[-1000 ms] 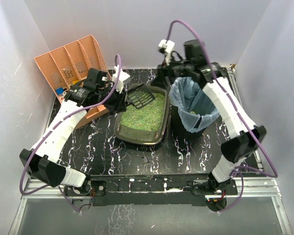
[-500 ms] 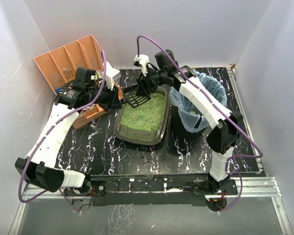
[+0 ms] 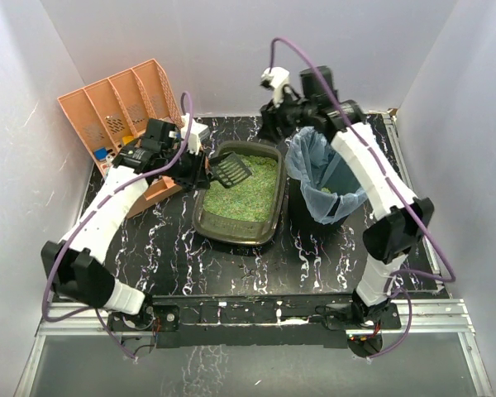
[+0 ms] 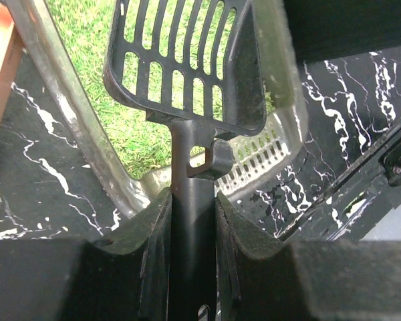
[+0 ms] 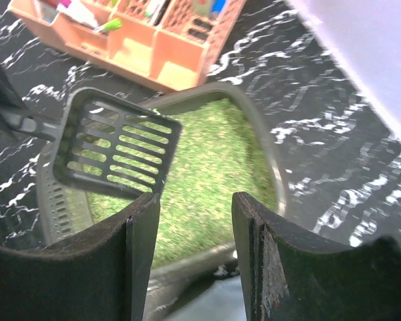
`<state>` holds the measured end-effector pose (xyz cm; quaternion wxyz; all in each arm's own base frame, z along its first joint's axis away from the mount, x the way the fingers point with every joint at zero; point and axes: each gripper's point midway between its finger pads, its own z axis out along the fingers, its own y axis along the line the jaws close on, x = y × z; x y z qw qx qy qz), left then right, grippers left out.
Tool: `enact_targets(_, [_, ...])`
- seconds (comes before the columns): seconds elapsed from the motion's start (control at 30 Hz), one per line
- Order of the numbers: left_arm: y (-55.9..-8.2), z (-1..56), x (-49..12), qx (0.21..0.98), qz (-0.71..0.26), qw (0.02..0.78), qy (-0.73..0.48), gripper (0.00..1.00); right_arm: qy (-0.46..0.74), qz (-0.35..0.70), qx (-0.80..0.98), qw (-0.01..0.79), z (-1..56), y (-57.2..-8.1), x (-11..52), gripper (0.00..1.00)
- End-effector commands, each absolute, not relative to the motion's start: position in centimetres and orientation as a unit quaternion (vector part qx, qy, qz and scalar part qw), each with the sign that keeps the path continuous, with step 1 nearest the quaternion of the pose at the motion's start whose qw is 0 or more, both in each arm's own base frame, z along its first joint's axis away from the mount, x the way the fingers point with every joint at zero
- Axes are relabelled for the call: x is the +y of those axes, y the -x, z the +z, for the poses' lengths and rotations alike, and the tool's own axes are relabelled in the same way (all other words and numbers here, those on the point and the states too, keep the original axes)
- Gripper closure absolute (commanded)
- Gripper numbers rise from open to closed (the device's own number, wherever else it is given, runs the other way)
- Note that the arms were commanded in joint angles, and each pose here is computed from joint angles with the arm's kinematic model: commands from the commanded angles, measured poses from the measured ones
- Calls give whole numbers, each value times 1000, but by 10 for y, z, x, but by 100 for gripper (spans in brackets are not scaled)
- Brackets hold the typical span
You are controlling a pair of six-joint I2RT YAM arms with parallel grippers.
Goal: Clean the litter box
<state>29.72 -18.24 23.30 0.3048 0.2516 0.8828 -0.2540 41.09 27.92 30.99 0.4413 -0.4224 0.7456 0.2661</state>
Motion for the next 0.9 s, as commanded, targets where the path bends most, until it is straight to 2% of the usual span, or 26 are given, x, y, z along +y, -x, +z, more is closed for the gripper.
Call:
enact_targets(0.0, [-313, 201, -187, 912, -254, 262, -188, 100, 411, 243, 690, 543, 400, -396, 238, 47])
enact_targets(0.3, [-335, 148, -202, 949, -244, 170, -100, 100, 392, 215, 685, 575, 423, -374, 203, 44])
enact_targets(0.73, [-385, 150, -227, 945, -247, 207, -52, 100, 379, 218, 693, 573, 412, -367, 183, 43])
enact_targets(0.87, [-389, 140, -230, 950, -245, 191, -45, 100, 381, 222, 693, 570, 409, -364, 184, 42])
